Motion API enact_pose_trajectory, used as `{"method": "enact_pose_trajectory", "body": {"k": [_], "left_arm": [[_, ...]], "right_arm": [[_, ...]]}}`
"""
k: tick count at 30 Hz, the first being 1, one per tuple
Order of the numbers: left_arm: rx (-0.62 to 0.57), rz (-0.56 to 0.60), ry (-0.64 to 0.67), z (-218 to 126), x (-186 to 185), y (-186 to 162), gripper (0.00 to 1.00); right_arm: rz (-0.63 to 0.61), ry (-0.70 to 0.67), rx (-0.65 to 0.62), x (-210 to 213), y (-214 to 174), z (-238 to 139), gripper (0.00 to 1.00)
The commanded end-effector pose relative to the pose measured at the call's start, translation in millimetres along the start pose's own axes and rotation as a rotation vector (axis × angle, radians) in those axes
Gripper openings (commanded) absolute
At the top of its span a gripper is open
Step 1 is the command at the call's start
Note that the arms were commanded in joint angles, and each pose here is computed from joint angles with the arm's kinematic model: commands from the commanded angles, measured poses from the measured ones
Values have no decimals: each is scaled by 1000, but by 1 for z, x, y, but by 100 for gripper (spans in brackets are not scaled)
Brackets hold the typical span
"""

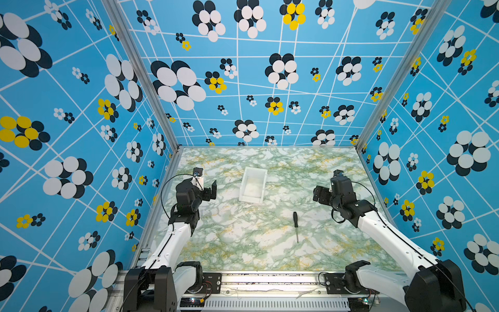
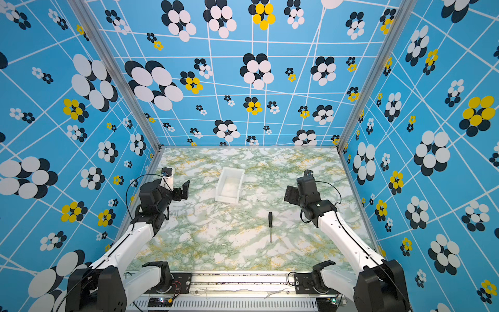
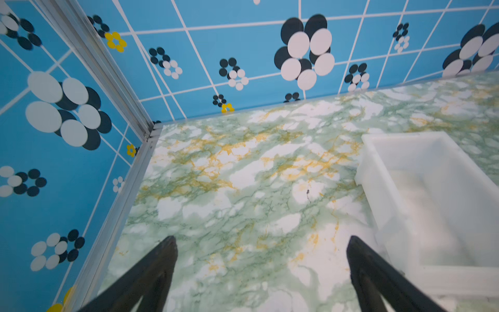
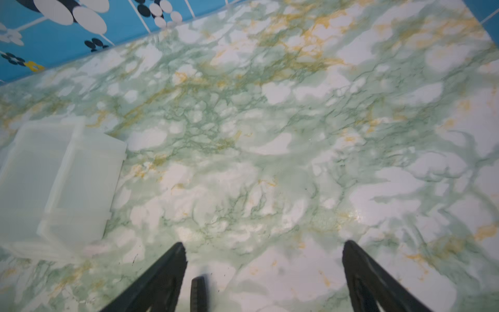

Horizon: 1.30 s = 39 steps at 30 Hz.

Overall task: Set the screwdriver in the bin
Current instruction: 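Move the right gripper over the black-handled screwdriver while the left arm lifts slightly, then lower the right gripper and close it on the screwdriver handle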

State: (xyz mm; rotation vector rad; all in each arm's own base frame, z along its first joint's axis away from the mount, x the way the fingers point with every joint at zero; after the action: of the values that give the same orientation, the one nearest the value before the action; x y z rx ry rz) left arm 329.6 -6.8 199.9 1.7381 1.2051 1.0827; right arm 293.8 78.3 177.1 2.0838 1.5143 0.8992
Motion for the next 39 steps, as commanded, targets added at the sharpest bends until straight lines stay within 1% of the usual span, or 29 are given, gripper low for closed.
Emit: {"method": "enact_pose_trajectory", "body": {"k": [1, 5, 7, 8, 9, 11, 14, 18, 22, 28, 36, 39], "left_arm": [[203, 26, -111, -12, -16, -19, 99], [284, -2, -186, -28, -24, 5, 99], [310, -25, -229, -36, -29, 19, 99], [321, -29, -258, -40, -33, 27, 99], [327, -27, -284, -44, -37, 34, 99], [345, -11, -343, -51, -46, 47, 99], [360, -6, -382, -59, -54, 63, 99], [354, -25, -415, -64, -62, 75, 99], [366, -51, -424, -63, -65, 76, 99], [376, -66, -429, -61, -67, 74, 99], [379, -71, -452, -62, -71, 76, 99], [385, -70, -456, -62, -73, 74, 99]], "right_arm": [[-65, -30, 129, 8, -27, -8, 86], [-123, -15, 216, 24, -50, -7, 77], [-147, -14, 259, 31, -60, -5, 75], [-156, 1, 280, 37, -65, -3, 70], [-164, 14, 298, 41, -71, 0, 68], [-170, 26, 337, 50, -83, 6, 65], [-187, 49, 376, 62, -98, 15, 53], [-222, 30, 429, 69, -116, 27, 50], [-252, -3, 461, 71, -125, 35, 49], [-262, -44, 457, 66, -129, 43, 46], [-269, -67, 485, 65, -138, 53, 42], [-272, -70, 491, 66, -139, 56, 38]]}}
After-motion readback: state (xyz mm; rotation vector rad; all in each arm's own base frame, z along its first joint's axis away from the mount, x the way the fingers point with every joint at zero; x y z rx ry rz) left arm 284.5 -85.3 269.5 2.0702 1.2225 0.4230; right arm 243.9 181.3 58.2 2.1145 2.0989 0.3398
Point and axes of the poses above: each gripper's point midway between its finger pads, its own z axis out along the fingers, its own x axis along the line the jaws close on, y = z × x, the point moved 4 cm from there along -z, back along the fingers, and after that the axes turned 8 degrees about z, right-handed, at the moved point
